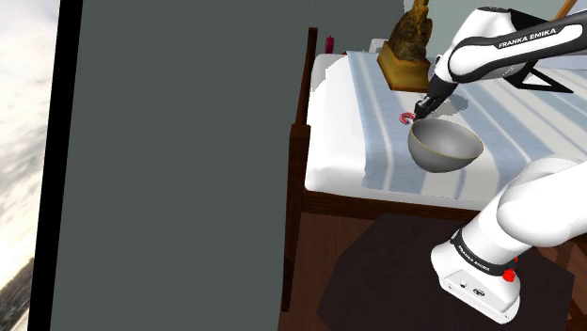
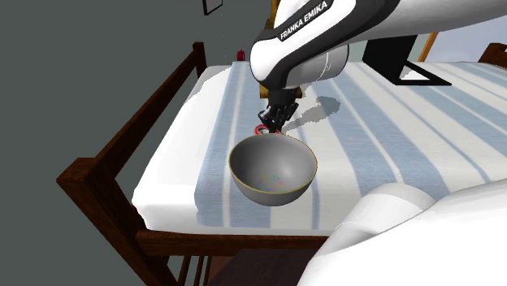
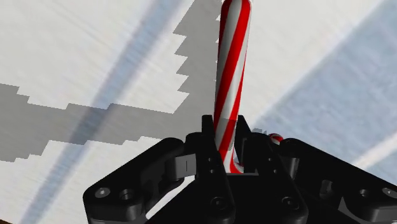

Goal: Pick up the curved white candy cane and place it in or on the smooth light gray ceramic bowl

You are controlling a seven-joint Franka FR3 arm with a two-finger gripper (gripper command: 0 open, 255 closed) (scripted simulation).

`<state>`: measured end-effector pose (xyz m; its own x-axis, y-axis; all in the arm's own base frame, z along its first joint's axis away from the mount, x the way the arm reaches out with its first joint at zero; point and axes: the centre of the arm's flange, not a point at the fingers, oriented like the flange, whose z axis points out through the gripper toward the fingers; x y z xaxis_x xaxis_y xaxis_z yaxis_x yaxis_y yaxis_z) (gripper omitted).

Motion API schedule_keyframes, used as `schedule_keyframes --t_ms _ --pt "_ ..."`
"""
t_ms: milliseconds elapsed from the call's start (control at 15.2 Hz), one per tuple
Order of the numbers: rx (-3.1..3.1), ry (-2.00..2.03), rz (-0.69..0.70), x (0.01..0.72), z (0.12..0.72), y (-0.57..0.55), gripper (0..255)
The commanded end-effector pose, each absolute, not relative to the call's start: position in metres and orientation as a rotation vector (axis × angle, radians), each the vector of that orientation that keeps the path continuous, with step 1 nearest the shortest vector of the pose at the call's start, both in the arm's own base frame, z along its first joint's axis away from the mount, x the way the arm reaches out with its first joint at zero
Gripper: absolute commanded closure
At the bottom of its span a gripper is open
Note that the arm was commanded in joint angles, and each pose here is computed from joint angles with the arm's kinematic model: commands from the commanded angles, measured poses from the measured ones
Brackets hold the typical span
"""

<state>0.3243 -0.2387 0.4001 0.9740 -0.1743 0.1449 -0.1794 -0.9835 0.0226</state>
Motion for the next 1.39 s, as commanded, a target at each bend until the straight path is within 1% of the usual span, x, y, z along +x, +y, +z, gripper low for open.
schedule_keyframes --t_ms 0,1320 --pt "3.086 -0.277 0.220 0.324 0.410 -0.240 255" --pt "3.086 -0.277 0.220 0.324 0.516 -0.240 255"
